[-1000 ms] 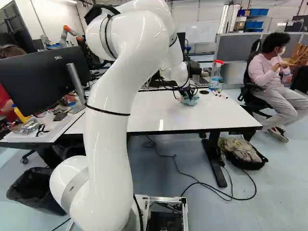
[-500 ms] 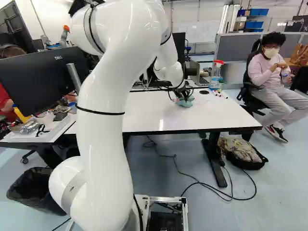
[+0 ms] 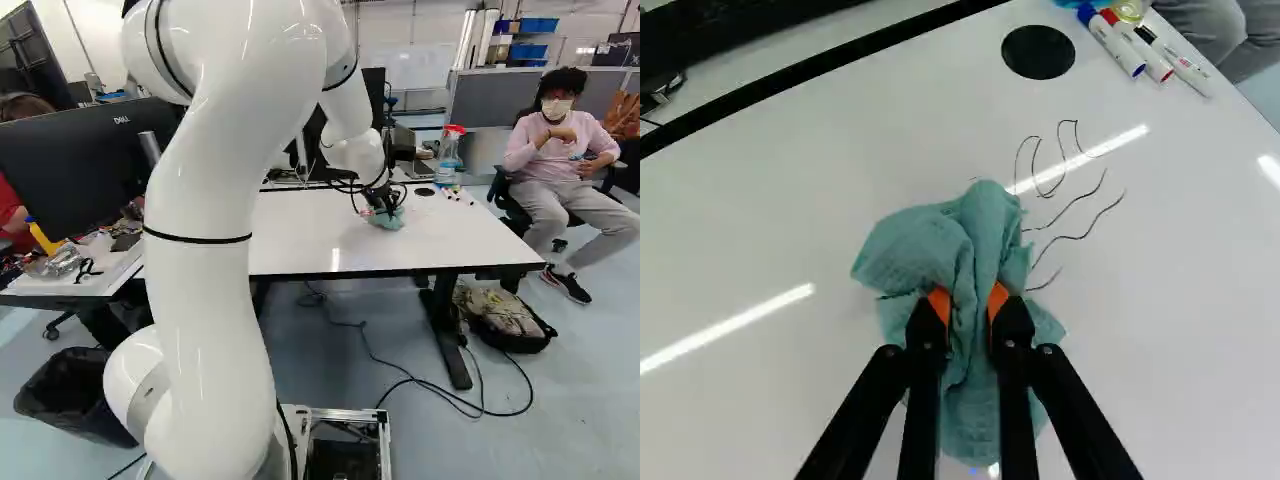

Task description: Clean the table with the green towel

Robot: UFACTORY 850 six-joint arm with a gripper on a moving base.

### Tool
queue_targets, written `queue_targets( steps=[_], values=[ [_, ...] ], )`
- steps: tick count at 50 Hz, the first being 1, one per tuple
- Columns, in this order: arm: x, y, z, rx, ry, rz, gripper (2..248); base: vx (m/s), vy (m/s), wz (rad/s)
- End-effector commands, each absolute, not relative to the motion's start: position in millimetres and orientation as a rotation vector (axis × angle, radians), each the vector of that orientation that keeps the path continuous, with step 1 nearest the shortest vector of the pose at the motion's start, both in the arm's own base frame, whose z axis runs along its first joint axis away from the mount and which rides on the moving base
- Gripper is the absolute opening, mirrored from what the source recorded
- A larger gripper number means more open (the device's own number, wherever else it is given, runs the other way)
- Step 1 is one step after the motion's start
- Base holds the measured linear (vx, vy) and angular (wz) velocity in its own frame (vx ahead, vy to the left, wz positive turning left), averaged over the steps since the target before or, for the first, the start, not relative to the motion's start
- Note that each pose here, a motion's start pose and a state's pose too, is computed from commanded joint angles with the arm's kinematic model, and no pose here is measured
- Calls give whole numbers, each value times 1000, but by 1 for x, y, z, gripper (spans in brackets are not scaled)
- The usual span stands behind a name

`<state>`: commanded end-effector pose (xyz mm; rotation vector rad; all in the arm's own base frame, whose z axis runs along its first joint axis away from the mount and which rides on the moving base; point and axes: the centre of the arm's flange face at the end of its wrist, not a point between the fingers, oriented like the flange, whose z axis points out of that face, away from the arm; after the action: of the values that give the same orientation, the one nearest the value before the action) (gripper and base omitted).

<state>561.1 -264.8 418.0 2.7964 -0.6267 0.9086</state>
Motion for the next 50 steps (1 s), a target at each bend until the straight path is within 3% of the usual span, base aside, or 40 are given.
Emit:
queue_targets(
  steps=[50],
  values=[
    [577,-350,413,2706,-757,944,59,0,0,0]
  ],
)
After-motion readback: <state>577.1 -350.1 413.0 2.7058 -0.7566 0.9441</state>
